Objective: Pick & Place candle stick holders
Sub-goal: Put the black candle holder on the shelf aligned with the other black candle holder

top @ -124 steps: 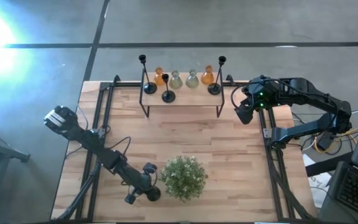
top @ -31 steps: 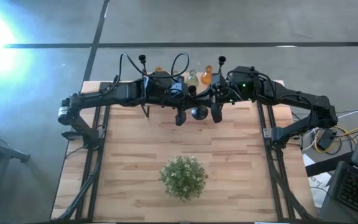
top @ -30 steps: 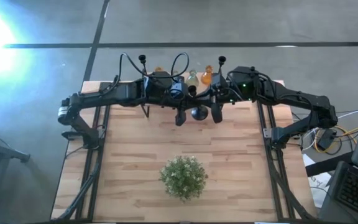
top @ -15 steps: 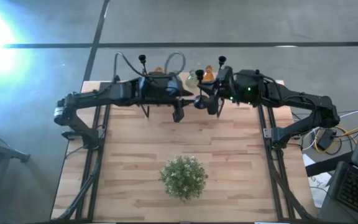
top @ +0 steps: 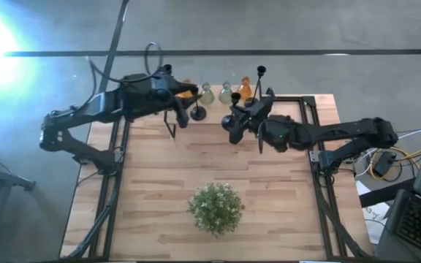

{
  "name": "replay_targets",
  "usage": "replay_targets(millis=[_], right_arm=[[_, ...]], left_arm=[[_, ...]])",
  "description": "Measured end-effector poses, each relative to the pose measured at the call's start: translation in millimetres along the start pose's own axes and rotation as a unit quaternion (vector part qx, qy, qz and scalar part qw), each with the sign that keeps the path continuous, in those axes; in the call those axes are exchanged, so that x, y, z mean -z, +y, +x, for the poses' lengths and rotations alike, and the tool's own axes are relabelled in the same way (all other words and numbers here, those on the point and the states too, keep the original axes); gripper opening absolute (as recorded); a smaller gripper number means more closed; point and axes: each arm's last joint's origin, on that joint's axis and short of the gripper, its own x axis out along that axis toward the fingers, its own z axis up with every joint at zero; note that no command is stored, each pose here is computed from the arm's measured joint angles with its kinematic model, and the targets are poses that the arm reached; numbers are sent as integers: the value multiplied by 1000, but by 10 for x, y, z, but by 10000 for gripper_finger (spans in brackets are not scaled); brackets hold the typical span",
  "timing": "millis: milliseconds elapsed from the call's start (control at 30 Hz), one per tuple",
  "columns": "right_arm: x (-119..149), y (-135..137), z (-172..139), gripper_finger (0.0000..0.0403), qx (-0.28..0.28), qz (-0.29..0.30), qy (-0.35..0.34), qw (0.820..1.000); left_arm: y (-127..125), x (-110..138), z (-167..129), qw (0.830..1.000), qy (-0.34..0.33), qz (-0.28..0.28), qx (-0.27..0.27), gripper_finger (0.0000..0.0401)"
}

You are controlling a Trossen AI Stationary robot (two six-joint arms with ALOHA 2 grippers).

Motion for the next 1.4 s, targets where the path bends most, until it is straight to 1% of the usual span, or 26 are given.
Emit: replay_targets(millis=[67, 167, 233, 333, 467, 600, 700, 733, 833, 1000, 1100, 1233, 1400], right_arm=[[128, -46, 30, 9, 16, -1, -10, 1000], [227, -88, 51, 9, 41, -27, -31, 998], [292, -129, 76, 9, 50, -38, -28, 998], [392, -205, 121, 8, 62, -34, -18, 997], [452, -271, 157, 8, 71, -37, -13, 997], [491, -328, 199, 8, 51, -30, -17, 998], [519, -384, 231, 8, 52, -33, -17, 998], [533, -401, 244, 8, 45, -35, -14, 998], [534, -437, 289, 8, 3, -36, -6, 999], [578, -507, 388, 8, -7, -49, 6, 999], [640, -506, 467, 8, -46, -51, 19, 997], [743, -491, 547, 8, -44, -66, 29, 996], [736, -493, 578, 8, -32, -61, 17, 998]], left_arm=[[49, 10, -119, 1000, -8, -3, -14, 174], [111, 40, -274, 999, -20, -11, -30, 174], [136, 76, -335, 999, -26, -17, -39, 174], [164, 135, -404, 998, -32, -31, -46, 174], [194, 186, -469, 996, -36, -47, -61, 174], [191, 218, -462, 996, -34, -49, -61, 174], [191, 209, -460, 996, -39, -51, -61, 174], [191, 208, -459, 996, -39, -52, -61, 174], [186, 205, -445, 996, -41, -52, -61, 174], [185, 200, -442, 996, -44, -53, -61, 174], [185, 200, -442, 996, -44, -53, -61, 174], [185, 200, -442, 996, -44, -55, -61, 174], [184, 200, -442, 996, -44, -55, -60, 174]])
